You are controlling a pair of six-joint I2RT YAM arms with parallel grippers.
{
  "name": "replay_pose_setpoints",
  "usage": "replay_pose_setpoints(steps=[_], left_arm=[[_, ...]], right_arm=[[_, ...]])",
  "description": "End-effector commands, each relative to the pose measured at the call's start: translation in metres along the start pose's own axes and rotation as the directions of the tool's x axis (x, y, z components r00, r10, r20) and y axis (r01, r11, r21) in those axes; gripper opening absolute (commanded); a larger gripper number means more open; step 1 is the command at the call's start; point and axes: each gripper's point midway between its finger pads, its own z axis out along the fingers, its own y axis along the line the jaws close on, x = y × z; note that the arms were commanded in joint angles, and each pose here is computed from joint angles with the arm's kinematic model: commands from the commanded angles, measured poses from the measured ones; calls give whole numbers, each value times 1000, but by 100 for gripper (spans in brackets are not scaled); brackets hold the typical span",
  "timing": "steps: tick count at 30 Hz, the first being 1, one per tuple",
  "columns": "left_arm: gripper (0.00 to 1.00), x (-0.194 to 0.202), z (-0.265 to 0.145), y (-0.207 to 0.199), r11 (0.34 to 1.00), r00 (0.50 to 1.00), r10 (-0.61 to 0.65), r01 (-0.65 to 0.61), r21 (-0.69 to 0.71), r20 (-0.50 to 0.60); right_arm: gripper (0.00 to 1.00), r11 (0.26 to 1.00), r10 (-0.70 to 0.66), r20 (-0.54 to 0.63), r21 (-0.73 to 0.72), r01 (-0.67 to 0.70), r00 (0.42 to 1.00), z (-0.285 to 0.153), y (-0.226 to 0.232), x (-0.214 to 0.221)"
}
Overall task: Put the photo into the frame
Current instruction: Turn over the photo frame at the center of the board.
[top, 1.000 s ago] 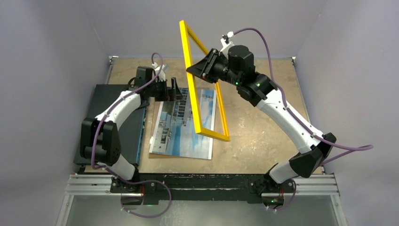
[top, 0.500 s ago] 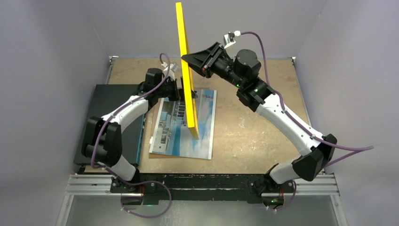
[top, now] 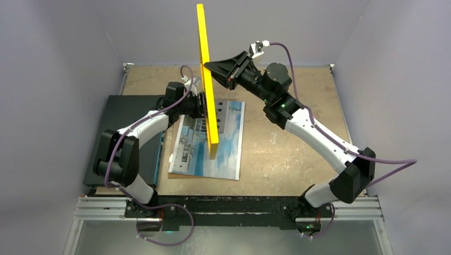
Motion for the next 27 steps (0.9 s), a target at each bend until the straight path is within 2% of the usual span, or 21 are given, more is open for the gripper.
replay_pose_setpoints(steps=[1,3,6,11,15,18,23,27], left_arm=[[38,-14,-4,-1,998,996,61,-61,-6,59],[35,-14,-7,5,998,996,63,-61,-31,62],[22,-18,-12,18,994,995,72,-66,-87,74],[9,-25,-23,44,979,993,67,-47,-198,98],[3,-27,-28,54,970,992,64,-35,-241,111],[0,-30,-31,55,965,991,63,-31,-261,117],[0,-39,-40,59,951,987,72,-24,-309,145],[2,-28,-34,51,960,992,71,-40,-279,101]], right_arm=[[1,993,-21,6,-120,21,1000,-19,39,-1],[8,996,-33,21,-87,35,999,-23,32,-6],[33,998,-61,38,33,60,997,-28,9,-16],[47,971,-147,58,200,133,987,-49,-16,-34],[46,934,-193,10,309,181,981,-61,-40,-39],[46,879,-249,-7,418,229,968,-70,-56,-46],[47,725,-366,-37,615,310,930,-94,-82,-68],[45,609,-432,-49,721,332,901,-121,-101,-86]])
